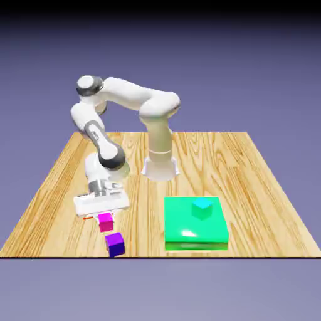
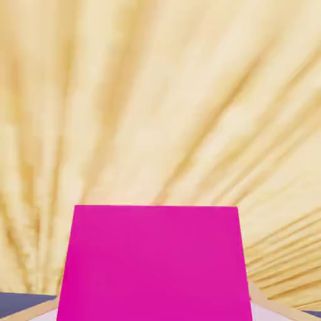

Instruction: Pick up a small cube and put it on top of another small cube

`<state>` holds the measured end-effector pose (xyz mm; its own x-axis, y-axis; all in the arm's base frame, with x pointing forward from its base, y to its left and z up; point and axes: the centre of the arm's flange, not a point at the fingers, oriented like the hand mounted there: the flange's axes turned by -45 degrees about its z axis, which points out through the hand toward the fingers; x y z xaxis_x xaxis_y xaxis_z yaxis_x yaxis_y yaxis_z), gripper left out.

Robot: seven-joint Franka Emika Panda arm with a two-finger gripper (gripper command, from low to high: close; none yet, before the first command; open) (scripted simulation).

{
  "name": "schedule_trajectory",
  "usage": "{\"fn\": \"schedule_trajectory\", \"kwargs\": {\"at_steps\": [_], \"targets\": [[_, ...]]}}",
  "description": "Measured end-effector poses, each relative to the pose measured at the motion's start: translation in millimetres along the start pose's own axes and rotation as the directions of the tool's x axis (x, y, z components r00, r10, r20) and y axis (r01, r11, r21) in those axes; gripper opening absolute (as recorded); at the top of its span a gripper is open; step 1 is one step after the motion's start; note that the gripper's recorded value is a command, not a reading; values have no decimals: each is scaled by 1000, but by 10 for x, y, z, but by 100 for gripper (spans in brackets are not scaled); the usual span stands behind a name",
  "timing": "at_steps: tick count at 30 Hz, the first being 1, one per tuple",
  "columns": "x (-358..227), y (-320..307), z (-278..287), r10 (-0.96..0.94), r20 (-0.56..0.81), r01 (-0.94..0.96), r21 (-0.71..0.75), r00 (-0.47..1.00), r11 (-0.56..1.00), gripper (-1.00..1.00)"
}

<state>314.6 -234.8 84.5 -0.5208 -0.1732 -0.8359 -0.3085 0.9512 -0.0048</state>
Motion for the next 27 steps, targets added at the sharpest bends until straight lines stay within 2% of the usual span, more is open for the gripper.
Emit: {"fn": "schedule_trajectory", "kwargs": {"at_steps": [17, 27], "targets": [[-149, 70, -452, -1, 16, 1, -11, 1000, 1000, -100], [-911, -1359, -1580, -309, 29, 294, 240, 951, 925, -100]]}}
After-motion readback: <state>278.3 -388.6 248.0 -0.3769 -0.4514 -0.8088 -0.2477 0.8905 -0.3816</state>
